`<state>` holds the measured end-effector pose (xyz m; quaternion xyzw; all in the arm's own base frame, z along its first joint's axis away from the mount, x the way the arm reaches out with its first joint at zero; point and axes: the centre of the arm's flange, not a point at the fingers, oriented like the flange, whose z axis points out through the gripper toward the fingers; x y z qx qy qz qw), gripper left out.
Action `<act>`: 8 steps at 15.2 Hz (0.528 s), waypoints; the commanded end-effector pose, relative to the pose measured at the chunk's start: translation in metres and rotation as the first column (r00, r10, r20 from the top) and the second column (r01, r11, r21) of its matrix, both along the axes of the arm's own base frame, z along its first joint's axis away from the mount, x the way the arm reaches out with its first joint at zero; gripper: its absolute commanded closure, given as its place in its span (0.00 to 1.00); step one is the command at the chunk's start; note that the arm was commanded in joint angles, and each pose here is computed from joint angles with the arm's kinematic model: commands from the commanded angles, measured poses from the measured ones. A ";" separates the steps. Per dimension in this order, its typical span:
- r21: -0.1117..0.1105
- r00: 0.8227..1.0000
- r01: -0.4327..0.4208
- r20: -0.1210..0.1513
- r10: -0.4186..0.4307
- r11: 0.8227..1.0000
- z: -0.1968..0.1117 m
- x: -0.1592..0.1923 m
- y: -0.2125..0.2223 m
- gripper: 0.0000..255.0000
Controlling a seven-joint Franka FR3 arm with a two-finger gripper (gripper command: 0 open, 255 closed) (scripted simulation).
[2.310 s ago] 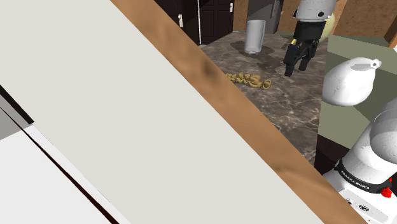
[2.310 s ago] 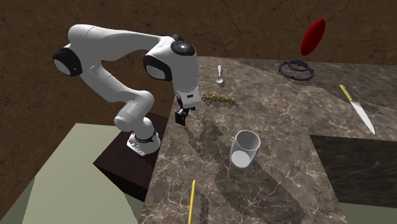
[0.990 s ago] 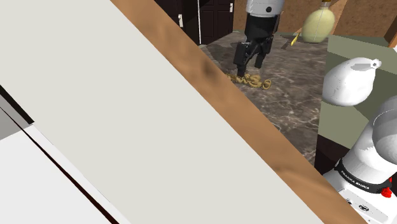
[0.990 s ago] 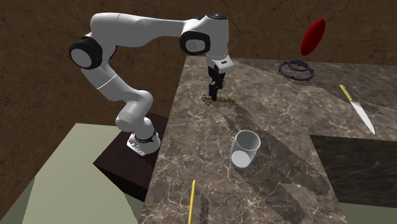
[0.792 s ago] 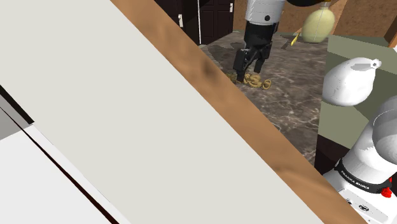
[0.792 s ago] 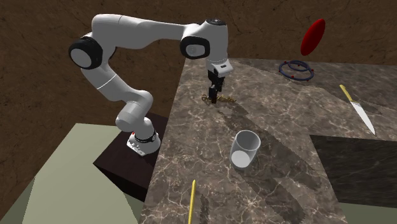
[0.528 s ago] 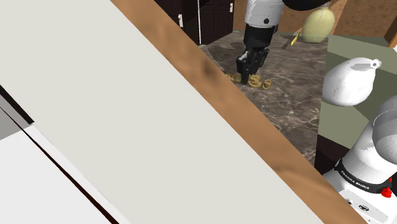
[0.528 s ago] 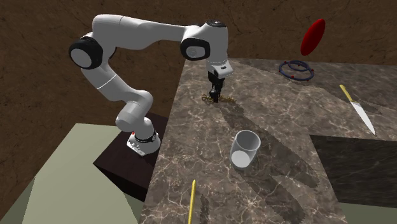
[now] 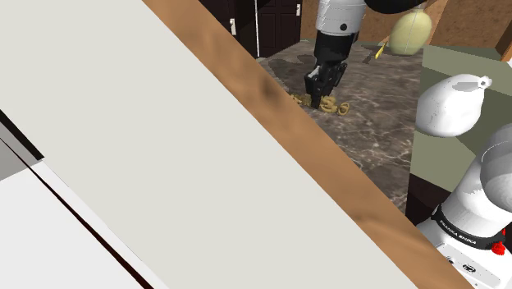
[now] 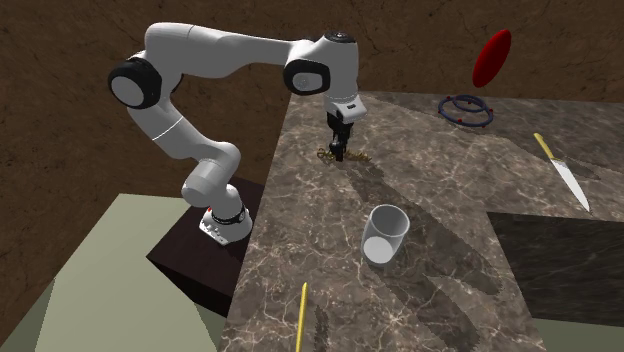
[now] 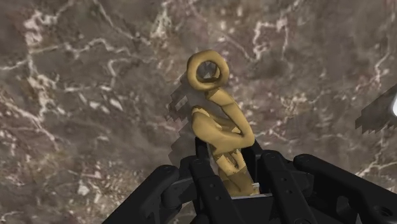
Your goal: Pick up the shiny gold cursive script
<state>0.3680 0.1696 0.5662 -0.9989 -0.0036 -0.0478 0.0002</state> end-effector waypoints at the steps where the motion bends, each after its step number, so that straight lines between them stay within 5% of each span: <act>1: 0.000 1.000 0.000 -0.002 0.000 1.000 0.004 -0.001 0.001 1.00; 8: 0.000 1.000 0.000 -0.002 0.000 1.000 0.041 -0.001 0.001 1.00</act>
